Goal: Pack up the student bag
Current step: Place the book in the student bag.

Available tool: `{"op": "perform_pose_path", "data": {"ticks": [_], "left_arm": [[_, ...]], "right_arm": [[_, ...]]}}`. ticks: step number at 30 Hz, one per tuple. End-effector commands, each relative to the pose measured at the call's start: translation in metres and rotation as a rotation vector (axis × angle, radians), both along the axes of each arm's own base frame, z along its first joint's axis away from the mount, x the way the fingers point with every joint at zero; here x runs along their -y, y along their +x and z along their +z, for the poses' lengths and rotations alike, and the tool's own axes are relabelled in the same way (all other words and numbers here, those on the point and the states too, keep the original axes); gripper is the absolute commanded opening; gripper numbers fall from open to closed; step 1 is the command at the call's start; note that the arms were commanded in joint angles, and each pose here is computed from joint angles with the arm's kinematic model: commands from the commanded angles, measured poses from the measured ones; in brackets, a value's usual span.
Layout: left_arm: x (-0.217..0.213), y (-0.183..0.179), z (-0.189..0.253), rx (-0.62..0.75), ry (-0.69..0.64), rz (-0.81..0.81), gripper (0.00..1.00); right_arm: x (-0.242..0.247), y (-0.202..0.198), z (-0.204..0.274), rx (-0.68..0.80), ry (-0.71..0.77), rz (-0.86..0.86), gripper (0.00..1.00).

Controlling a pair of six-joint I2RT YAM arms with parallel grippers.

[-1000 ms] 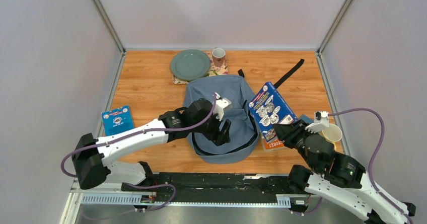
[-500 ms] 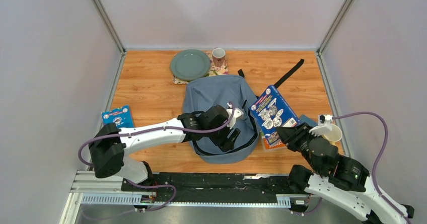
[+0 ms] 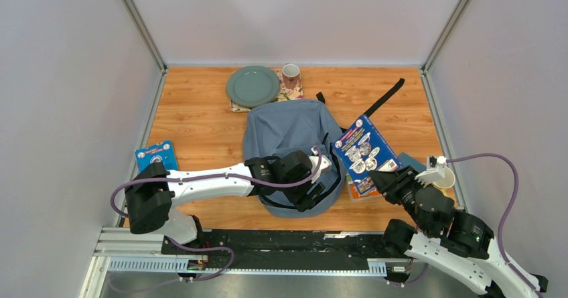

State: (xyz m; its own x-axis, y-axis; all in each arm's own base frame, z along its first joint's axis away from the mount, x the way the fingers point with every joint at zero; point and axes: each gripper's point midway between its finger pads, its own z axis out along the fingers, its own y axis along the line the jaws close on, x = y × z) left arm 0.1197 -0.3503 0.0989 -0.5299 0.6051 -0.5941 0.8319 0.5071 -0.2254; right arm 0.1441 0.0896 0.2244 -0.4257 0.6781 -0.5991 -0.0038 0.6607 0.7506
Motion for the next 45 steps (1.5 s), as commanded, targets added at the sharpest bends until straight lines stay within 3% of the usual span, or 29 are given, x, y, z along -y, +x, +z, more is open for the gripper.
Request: {"op": "perform_pose_path", "data": {"ticks": [1,7,10,16,23,28,36,45], "left_arm": [[0.019,-0.009,0.020,0.032,-0.086,-0.055,0.74],[0.019,-0.014,0.016,0.037,-0.112,-0.049,0.74],[0.016,-0.011,0.004,0.040,-0.071,-0.031,0.69],[0.015,-0.004,-0.010,0.062,-0.025,0.007,0.49],[0.016,0.002,-0.004,0.099,-0.037,0.033,0.15],[0.015,0.007,-0.001,0.121,-0.034,0.053,0.00],[0.011,0.022,0.021,0.201,-0.037,0.092,0.00],[0.011,0.051,0.090,0.356,-0.076,0.164,0.00]], "right_arm": [[0.001,0.004,0.025,0.051,0.110,-0.034,0.00],[-0.002,0.005,0.021,0.041,0.113,-0.031,0.00],[-0.004,0.005,0.021,0.042,0.120,-0.025,0.00],[-0.006,0.004,0.021,0.037,0.121,-0.014,0.00],[-0.004,0.002,0.019,0.029,0.120,-0.014,0.00],[-0.003,0.001,0.017,0.022,0.124,-0.014,0.00],[0.004,-0.004,0.016,0.015,0.134,-0.015,0.00],[0.038,-0.014,0.024,0.029,0.102,-0.069,0.00]]}}
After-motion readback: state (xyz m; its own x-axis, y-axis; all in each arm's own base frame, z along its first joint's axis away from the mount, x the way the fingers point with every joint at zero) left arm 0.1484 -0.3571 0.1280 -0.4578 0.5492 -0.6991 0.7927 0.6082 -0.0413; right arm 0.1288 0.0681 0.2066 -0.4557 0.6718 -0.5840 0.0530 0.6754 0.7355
